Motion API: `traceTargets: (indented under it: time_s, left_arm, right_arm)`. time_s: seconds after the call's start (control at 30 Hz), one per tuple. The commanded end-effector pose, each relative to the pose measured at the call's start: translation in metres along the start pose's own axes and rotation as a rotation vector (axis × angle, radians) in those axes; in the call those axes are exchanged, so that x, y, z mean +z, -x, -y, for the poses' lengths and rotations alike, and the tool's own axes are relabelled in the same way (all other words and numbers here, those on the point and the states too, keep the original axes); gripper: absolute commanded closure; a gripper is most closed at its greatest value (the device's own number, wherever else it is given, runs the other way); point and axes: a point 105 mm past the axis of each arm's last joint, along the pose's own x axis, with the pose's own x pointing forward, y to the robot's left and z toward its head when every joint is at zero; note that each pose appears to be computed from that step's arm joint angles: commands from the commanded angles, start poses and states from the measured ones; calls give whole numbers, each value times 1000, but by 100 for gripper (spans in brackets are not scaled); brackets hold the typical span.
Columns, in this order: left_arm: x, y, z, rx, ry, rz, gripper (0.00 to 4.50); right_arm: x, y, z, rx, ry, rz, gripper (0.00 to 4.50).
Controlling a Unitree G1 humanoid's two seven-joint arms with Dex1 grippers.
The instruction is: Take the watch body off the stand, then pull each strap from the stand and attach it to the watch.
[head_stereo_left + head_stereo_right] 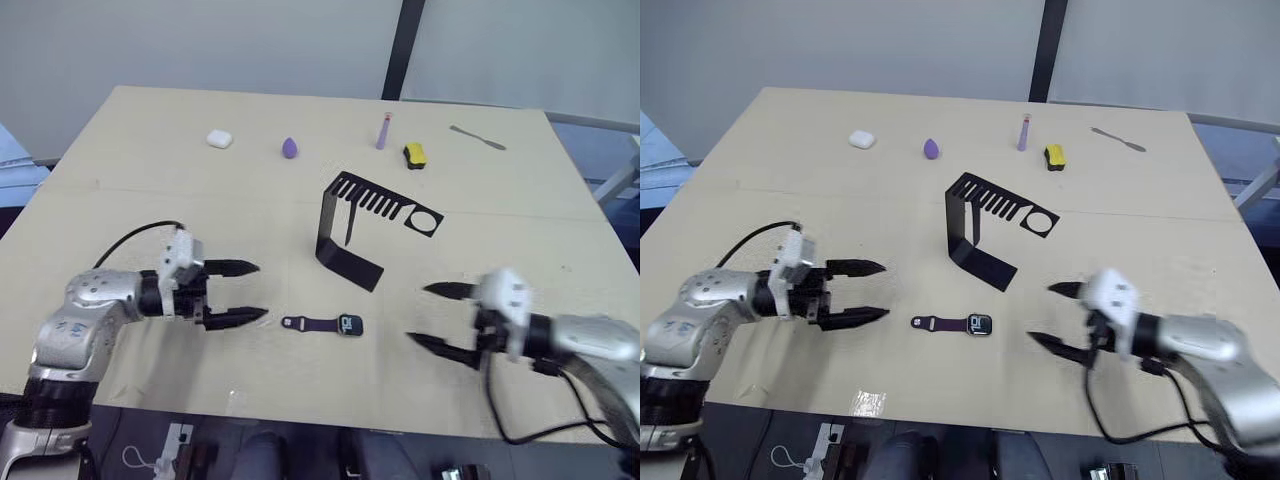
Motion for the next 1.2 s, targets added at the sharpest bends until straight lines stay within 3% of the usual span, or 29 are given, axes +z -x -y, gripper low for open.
traceTargets:
  time_s: [0.03,0.17,0.33,0.5,0.67,0.83,0.93,1.17,1.2]
  left_arm:
    - [14,36,-27,251,90,144,0]
    - [16,59,-50,436,195,274,0]
    - [15,48,-35,360,170,238,0]
    - [20,-2,7,94,-7,96,0]
    - [36,-39,30,-48,-105,112,0]
    - [41,-57,42,-91,-135,133,0]
    - [39,-64,44,-90,-134,142,0]
    - [48,-73,49,-72,-122,210,0]
    - [49,-74,52,-79,-121,217,0]
  right_arm:
    - [-5,48,19,-210,-59,34,2]
    - [-18,76,25,-350,-146,53,2]
    - [-14,61,15,-319,-161,85,2]
    - [7,-5,-3,-147,-116,143,2]
    - [21,-72,-13,-46,-68,156,2]
    - [19,-129,-7,-76,-127,132,2]
    - [14,-153,-8,-77,-125,104,89]
    - [12,-175,-2,-82,-204,106,425]
    - [8,-176,-1,-88,-203,82,445]
